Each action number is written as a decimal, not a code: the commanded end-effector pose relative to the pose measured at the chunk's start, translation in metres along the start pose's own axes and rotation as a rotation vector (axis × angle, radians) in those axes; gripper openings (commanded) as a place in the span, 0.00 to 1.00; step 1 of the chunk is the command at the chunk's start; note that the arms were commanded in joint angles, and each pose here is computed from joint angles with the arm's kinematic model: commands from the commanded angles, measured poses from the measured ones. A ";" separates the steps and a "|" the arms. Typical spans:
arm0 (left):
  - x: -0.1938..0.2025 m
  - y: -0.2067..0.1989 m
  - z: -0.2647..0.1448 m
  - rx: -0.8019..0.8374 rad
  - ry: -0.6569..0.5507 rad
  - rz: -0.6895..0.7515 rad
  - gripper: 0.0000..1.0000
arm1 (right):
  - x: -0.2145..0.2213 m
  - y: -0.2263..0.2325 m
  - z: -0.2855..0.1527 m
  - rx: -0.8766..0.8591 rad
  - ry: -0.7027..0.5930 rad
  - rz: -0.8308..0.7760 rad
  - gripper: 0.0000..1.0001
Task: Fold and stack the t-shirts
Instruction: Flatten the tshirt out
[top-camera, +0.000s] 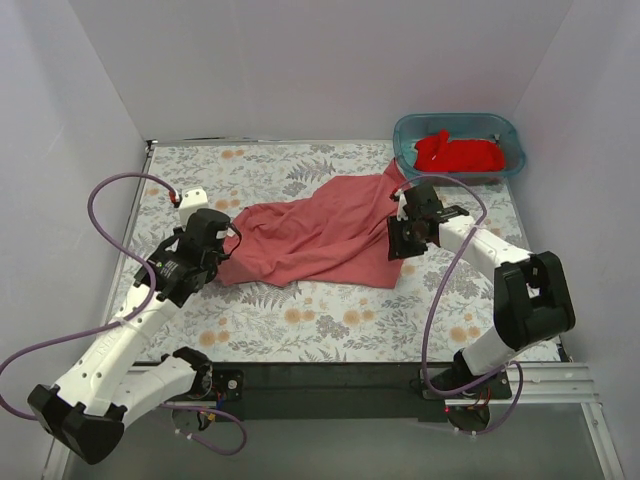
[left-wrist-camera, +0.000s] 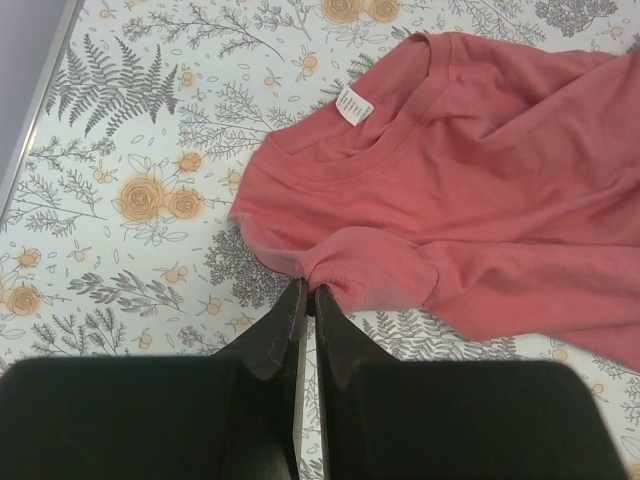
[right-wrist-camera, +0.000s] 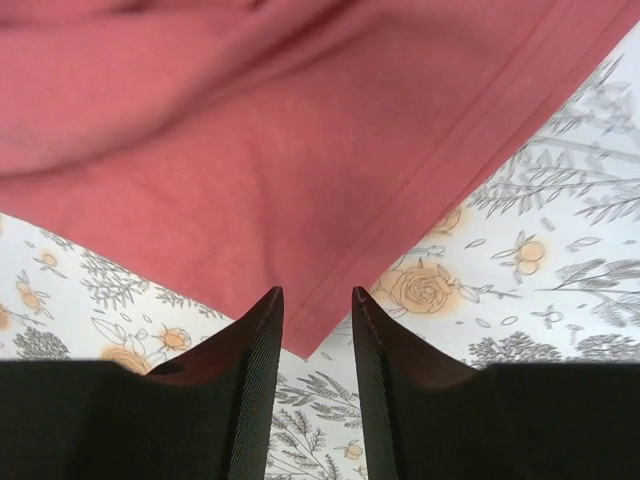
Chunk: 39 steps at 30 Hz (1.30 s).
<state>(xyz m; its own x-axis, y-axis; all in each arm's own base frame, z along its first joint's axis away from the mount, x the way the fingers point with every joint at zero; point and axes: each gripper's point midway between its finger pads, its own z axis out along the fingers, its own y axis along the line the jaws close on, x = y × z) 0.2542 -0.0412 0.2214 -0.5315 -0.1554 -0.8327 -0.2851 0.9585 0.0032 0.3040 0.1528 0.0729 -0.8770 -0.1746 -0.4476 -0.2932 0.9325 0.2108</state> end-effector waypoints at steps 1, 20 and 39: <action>-0.002 -0.002 0.002 0.007 -0.015 -0.035 0.00 | 0.005 0.006 0.017 -0.074 -0.020 0.051 0.38; 0.008 -0.014 0.026 0.004 0.001 -0.003 0.00 | -0.057 -0.136 -0.002 0.239 -0.186 0.377 0.39; 0.051 -0.048 0.046 0.233 -0.047 -0.095 0.00 | 0.060 -0.044 0.014 -0.179 -0.085 0.560 0.70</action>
<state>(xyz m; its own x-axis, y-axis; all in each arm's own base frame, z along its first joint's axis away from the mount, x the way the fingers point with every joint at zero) 0.2686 -0.0800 0.1378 -0.5584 -0.1933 -0.8067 -0.1526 0.9798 -0.1291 0.2766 0.0937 0.0328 -0.8780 0.3190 -0.3569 0.1021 0.8532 0.5114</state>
